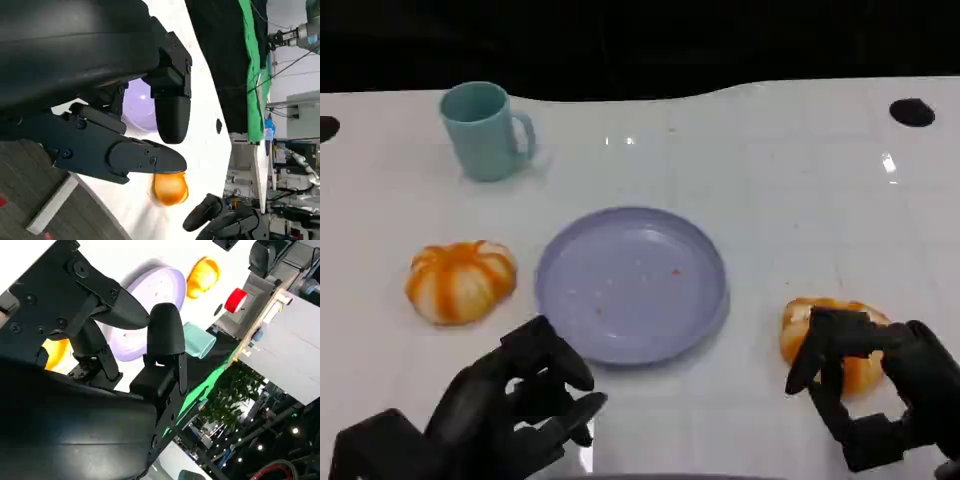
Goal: Grasp the bread from the table and place it into the plate.
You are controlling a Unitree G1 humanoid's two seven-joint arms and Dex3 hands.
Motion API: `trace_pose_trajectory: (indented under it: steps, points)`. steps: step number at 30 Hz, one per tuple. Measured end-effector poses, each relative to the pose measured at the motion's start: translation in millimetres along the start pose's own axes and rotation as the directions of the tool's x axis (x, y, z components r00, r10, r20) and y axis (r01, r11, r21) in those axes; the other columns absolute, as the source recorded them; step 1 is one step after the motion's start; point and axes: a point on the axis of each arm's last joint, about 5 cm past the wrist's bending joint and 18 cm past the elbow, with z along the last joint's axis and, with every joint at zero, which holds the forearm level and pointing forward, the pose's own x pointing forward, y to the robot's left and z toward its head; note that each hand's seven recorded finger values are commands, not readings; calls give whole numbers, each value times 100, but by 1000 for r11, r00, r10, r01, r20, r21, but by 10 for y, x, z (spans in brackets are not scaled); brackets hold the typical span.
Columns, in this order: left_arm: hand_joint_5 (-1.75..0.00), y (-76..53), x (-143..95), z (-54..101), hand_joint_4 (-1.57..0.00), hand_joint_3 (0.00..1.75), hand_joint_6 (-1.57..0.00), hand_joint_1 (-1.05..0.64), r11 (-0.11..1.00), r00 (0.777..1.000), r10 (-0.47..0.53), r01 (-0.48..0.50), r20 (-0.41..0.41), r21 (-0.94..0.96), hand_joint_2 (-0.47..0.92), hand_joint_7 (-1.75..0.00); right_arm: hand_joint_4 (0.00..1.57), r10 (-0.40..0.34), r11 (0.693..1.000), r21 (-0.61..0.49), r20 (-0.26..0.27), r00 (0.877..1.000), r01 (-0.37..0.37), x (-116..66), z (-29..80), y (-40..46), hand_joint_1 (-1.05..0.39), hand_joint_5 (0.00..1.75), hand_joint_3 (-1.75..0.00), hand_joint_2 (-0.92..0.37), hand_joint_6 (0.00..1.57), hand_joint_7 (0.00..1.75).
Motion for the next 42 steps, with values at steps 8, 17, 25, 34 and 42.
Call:
trace_pose_trajectory:
  steps: [8, 17, 25, 34, 42]
  points:
    - [-175, -4, -2, 7, -65, 23, -45, -54, 1000, 1000, -1, 1, 3, 2, 92, -171, 88, 0, 1000, -3, 12, 1000, 0, -1, 5, -2, -17, 175, -146, -25, 87, 139]
    - [-175, -8, -1, 6, -65, 24, -45, -52, 1000, 1000, -4, 4, 3, 1, 92, -171, 87, -1, 1000, -4, 13, 1000, 1, 0, 23, -5, -15, 175, -146, -25, 86, 139]
    - [-175, -9, -3, 8, -64, 25, -44, -52, 1000, 1000, -4, 4, 1, 5, 92, -172, 87, 0, 1000, -4, 13, 1000, 0, 0, 22, -5, -16, 175, -146, -25, 86, 138]
    - [-175, -8, -3, 9, -65, 25, -45, -52, 1000, 1000, -4, 4, 3, 2, 92, -172, 88, 0, 1000, -4, 11, 1000, 0, -2, 18, -4, -16, 175, -146, -24, 87, 137]
    - [-175, -7, -4, 9, -65, 24, -45, -54, 1000, 1000, -3, 3, 3, 3, 92, -174, 88, 0, 1000, -4, 11, 1000, 0, -2, 19, -4, -16, 175, -147, -24, 87, 137]
